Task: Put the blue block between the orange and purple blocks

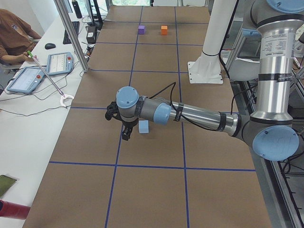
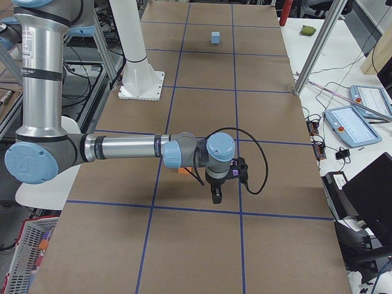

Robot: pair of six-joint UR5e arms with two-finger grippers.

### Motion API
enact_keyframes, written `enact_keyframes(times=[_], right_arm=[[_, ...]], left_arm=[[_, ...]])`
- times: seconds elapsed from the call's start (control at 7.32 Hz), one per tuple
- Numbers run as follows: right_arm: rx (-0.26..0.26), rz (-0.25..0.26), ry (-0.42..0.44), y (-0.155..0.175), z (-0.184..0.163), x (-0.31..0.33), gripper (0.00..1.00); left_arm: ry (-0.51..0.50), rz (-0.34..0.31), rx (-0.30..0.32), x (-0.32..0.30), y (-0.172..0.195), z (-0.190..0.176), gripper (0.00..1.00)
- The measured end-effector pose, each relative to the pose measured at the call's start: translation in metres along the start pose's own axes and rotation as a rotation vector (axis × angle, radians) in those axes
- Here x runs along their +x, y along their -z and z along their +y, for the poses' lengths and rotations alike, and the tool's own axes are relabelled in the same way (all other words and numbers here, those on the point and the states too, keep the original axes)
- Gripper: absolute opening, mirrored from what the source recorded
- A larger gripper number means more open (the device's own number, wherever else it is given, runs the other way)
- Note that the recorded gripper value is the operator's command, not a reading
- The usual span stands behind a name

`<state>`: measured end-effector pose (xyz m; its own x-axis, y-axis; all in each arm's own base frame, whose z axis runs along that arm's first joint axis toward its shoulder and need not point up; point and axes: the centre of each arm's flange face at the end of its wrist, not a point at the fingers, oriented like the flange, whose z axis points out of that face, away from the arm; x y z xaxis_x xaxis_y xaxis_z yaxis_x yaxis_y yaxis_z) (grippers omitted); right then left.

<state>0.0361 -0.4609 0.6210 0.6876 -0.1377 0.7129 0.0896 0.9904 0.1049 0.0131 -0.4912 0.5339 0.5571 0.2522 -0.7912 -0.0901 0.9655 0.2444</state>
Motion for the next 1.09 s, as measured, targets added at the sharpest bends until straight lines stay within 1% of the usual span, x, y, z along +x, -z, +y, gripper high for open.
enact_keyframes(times=[0.14,0.27,0.55,0.68,0.82,1.09], right_arm=[[0.001,0.000,0.001,0.000,0.000,0.000,1.00],[0.001,0.000,0.002,0.001,-0.001,-0.001,1.00],[0.003,0.000,0.003,0.001,-0.001,-0.001,1.00],[0.003,0.000,0.003,0.001,-0.001,-0.001,1.00],[0.003,0.000,0.004,0.002,-0.001,-0.002,1.00],[0.004,0.000,0.004,0.002,-0.001,-0.002,1.00]], left_arm=[[0.066,0.020,-0.015,0.021,-0.014,-0.004,1.00],[0.141,0.018,-0.010,0.044,-0.031,-0.008,1.00],[0.277,-0.028,0.030,0.086,-0.072,-0.010,1.00],[0.312,-0.053,0.048,0.102,-0.092,-0.008,1.00],[0.321,-0.083,0.059,0.116,-0.111,-0.005,1.00],[0.291,-0.145,0.069,0.135,-0.146,0.004,1.00]])
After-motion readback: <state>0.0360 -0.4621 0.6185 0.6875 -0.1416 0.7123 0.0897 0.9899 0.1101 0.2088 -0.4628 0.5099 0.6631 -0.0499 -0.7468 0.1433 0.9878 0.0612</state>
